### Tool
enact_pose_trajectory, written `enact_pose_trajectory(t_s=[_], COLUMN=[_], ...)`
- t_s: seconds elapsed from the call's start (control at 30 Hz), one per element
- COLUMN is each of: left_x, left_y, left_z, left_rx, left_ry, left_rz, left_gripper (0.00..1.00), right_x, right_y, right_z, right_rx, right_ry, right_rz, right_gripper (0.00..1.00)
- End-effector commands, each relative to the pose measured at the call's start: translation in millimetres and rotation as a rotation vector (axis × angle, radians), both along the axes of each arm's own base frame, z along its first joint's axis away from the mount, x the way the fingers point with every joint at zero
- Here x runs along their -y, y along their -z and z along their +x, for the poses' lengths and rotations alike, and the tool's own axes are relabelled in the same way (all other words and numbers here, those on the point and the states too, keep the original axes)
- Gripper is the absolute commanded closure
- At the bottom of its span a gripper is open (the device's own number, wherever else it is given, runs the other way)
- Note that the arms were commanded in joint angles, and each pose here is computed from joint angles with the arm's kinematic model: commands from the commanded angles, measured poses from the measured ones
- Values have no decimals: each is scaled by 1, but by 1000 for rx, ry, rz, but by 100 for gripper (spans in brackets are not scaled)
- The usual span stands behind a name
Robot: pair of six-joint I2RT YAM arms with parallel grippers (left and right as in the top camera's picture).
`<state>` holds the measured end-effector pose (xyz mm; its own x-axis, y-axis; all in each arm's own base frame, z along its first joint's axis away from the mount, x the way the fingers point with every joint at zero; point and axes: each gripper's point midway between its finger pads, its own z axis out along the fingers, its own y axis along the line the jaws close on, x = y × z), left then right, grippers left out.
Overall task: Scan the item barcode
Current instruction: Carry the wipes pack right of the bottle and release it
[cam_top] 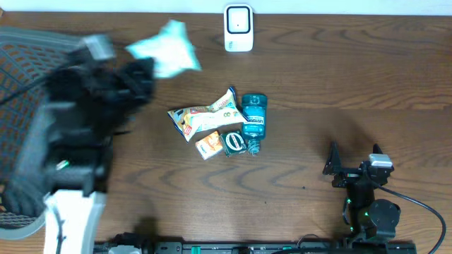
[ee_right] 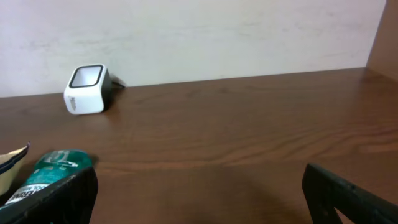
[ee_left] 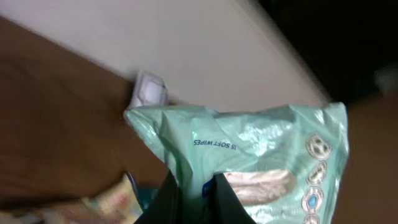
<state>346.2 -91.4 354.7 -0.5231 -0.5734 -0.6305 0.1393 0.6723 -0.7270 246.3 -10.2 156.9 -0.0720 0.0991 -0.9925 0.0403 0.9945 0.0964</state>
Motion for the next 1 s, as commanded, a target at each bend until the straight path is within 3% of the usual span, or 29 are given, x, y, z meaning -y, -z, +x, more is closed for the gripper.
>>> enact_pose_trajectory(t_s=[0.0,0.13,0.43,0.63,0.87,0.9,0.97], left_x=[53,114,225,260,284,288,292], left_y=[40,83,175,235,261,260,261], left_z=[19,31,49,41,19,16,11], left_rx=[-71,-157,-361,-586,-700,-699,-696], left_ry=[19,80,119,36,18,28,44], left_rz=[123,129,-87,-254,-305,-303,-293], left_gripper=[93,93,93,93,93,91,50], right_x=[-1,-1,-1,-1,-1,-1,-1], right_y=[2,2,2,2,2,2,2], right_z=[0,0,0,0,0,0,0], right_rx=[-5,-5,-5,-5,-5,-5,-5], right_ry=[-4,-4,-4,-4,-4,-4,-4], right_rz=[5,5,5,5,5,5,5], right_gripper=[1,1,1,1,1,1,1])
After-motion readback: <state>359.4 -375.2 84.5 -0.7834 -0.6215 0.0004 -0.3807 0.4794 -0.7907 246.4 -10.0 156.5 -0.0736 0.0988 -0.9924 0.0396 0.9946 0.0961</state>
